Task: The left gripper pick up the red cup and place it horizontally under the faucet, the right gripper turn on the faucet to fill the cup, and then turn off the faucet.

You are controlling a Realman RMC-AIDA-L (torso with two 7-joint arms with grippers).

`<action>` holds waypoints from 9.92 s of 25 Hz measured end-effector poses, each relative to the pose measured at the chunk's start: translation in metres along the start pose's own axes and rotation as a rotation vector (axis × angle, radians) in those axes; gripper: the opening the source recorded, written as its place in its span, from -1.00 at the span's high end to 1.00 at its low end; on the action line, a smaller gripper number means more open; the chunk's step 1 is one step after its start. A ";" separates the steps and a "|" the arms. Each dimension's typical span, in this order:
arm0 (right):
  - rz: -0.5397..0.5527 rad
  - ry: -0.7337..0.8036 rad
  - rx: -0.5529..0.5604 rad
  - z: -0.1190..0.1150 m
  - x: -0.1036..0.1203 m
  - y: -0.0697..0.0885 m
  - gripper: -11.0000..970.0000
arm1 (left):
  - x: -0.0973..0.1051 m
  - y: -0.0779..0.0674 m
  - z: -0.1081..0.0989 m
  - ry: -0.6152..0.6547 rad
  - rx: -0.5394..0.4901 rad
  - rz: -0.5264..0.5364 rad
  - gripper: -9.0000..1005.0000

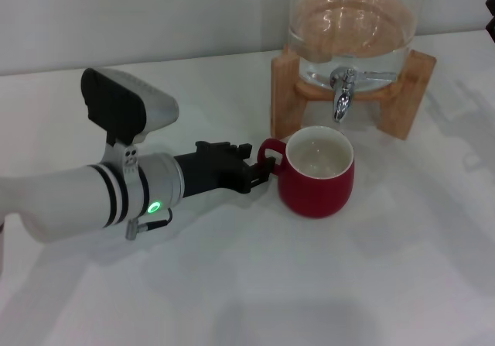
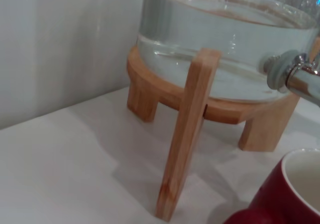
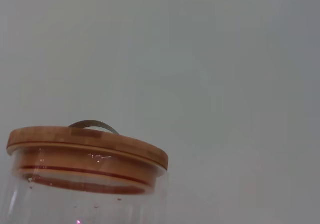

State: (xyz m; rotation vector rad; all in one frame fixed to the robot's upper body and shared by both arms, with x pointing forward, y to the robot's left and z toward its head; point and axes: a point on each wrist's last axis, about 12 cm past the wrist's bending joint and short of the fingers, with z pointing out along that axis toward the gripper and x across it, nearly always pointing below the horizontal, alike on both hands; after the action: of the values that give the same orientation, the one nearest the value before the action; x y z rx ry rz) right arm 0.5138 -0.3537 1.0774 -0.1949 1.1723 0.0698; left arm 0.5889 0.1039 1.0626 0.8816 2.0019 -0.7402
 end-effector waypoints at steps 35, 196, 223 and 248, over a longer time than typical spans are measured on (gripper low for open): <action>-0.007 0.037 0.010 0.001 0.005 0.000 -0.24 | 0.019 -0.008 -0.027 -0.052 0.041 0.124 0.06; 0.008 -0.038 -0.060 -0.025 -0.009 -0.004 -0.24 | 0.038 0.080 -0.184 -0.898 -0.765 0.155 -0.02; 0.060 0.107 -0.419 0.000 0.011 0.049 -0.24 | 0.029 0.093 -0.196 -0.942 -0.822 0.143 -0.73; 0.050 0.163 -0.464 -0.002 0.018 0.054 -0.24 | 0.026 0.095 -0.196 -0.946 -0.827 0.152 -0.72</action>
State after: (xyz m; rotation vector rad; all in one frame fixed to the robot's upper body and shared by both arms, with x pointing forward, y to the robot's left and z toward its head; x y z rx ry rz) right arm 0.5101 -0.3019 1.0539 -0.5896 1.3115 0.3773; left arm 0.5673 0.3143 1.1218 0.1102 1.1637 -0.1178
